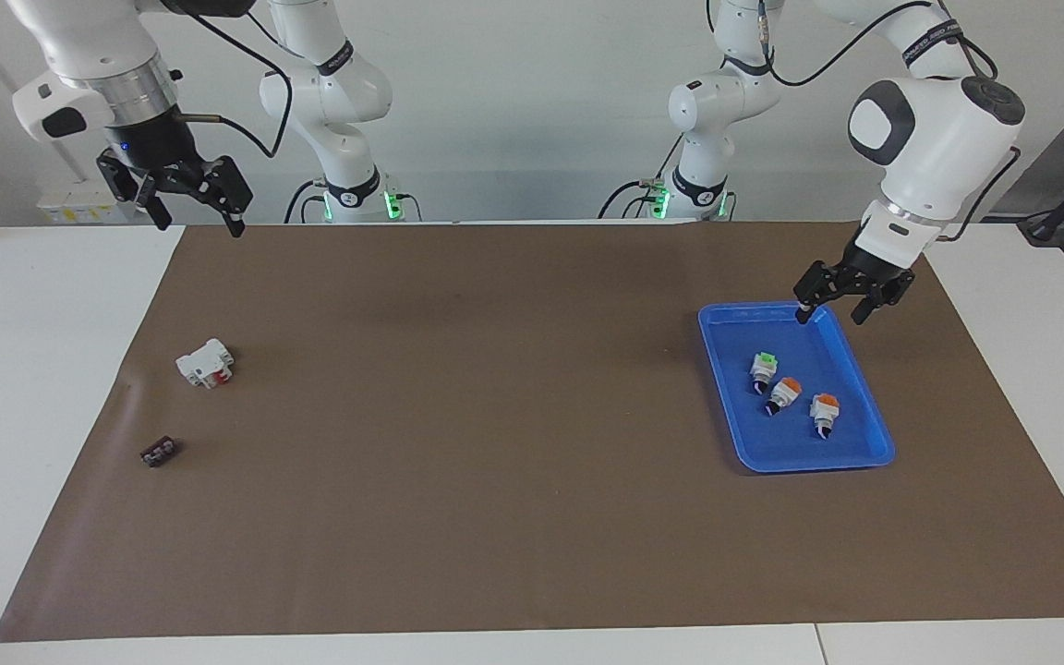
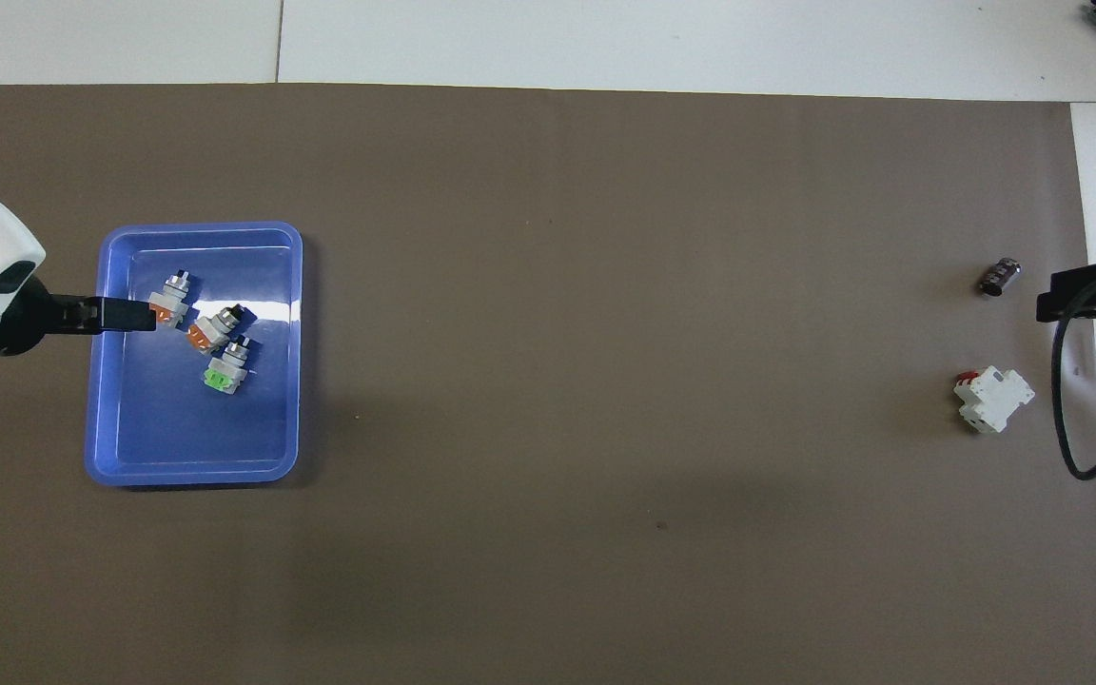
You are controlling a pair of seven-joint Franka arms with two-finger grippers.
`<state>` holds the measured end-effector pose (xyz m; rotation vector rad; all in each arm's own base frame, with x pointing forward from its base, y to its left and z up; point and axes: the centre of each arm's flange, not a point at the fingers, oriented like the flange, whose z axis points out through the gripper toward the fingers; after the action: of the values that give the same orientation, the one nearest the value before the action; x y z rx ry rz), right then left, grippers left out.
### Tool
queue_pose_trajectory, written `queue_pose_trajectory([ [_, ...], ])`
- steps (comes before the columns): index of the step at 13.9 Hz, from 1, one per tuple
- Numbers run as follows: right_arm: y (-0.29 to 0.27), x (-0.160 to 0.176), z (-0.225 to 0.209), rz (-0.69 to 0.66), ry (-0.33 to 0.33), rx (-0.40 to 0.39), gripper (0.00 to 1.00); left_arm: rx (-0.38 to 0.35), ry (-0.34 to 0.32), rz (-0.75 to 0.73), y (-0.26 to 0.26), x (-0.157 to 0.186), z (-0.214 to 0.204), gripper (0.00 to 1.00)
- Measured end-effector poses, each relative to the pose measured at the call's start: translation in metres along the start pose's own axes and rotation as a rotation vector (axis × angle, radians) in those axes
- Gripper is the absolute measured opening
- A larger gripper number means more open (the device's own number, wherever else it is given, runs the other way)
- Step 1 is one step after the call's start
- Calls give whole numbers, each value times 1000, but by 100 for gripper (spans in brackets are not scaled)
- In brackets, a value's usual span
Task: Turn and place switch with both arms
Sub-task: 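Open the left gripper and release the switch in the tray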
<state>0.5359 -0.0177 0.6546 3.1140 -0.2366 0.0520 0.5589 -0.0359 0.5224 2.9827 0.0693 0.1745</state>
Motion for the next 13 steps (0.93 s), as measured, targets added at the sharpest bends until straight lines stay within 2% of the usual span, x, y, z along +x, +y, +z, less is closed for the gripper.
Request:
queue_pose_trajectory([
  [3, -6, 1, 6, -15, -19, -7, 100, -3, -53, -21, 53, -6, -30, 100],
  [8, -11, -11, 5, -63, -93, -37, 100, 149, -173, 84, 91, -33, -120, 100],
  [11, -11, -13, 6, -77, -109, -38, 100, 186, -216, 151, 131, -54, -142, 100],
  [13, -11, -13, 7, -77, -113, -39, 100, 192, -217, 140, 151, -62, -148, 100],
])
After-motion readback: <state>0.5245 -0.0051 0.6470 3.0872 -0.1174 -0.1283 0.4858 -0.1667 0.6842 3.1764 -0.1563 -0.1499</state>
